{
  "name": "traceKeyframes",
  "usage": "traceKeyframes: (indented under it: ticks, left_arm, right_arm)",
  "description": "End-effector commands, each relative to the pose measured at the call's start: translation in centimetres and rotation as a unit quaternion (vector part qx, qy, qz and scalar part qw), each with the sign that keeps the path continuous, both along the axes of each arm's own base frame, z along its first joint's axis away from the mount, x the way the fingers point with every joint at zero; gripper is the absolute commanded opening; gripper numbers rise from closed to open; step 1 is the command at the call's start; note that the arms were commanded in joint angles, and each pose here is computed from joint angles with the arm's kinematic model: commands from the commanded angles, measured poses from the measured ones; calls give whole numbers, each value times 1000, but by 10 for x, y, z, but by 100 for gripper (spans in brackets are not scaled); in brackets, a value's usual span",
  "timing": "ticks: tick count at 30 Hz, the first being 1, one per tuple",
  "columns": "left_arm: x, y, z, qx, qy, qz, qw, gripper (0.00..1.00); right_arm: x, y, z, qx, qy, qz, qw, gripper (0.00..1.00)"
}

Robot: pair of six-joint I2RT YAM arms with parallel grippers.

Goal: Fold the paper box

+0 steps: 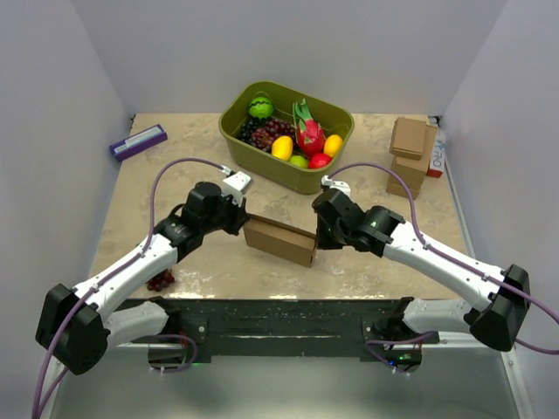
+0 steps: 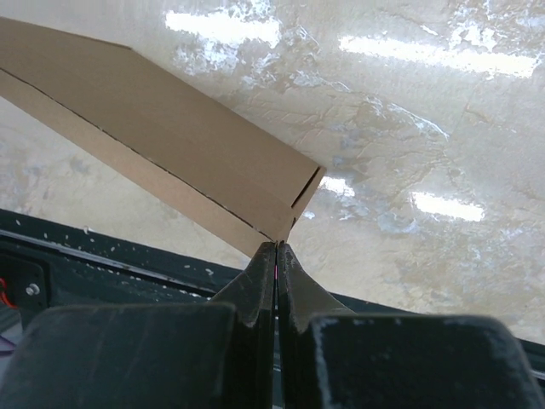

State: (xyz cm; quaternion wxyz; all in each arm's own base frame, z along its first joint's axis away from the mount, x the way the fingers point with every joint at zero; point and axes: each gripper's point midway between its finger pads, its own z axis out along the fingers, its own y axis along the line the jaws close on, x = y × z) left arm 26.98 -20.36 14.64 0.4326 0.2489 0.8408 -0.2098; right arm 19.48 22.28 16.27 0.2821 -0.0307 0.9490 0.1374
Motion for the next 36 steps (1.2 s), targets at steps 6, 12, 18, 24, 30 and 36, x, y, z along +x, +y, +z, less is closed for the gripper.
traceKeyframes:
  ticks: [6, 12, 18, 24, 30, 36]
  left_arm:
    - [-20, -13, -6, 7, 14, -34, 999, 11]
    - [-22, -14, -7, 12, 14, -35, 999, 11]
    - [-22, -14, -7, 15, 12, -36, 999, 11]
    - [-23, -15, -7, 18, 12, -36, 999, 11]
    - [-24, -15, -7, 18, 11, -38, 999, 11]
    - [-24, -16, -8, 20, 12, -38, 999, 11]
  right_arm:
    - [24, 33, 29, 123, -38, -22, 991, 0]
    - [27, 32, 35, 138, -46, -31, 989, 0]
    - [28, 28, 35, 141, -48, -37, 988, 0]
    - [30, 26, 36, 148, -52, -43, 987, 0]
    - [27, 27, 24, 151, -42, -44, 987, 0]
    - [30, 30, 27, 163, -48, -48, 984, 0]
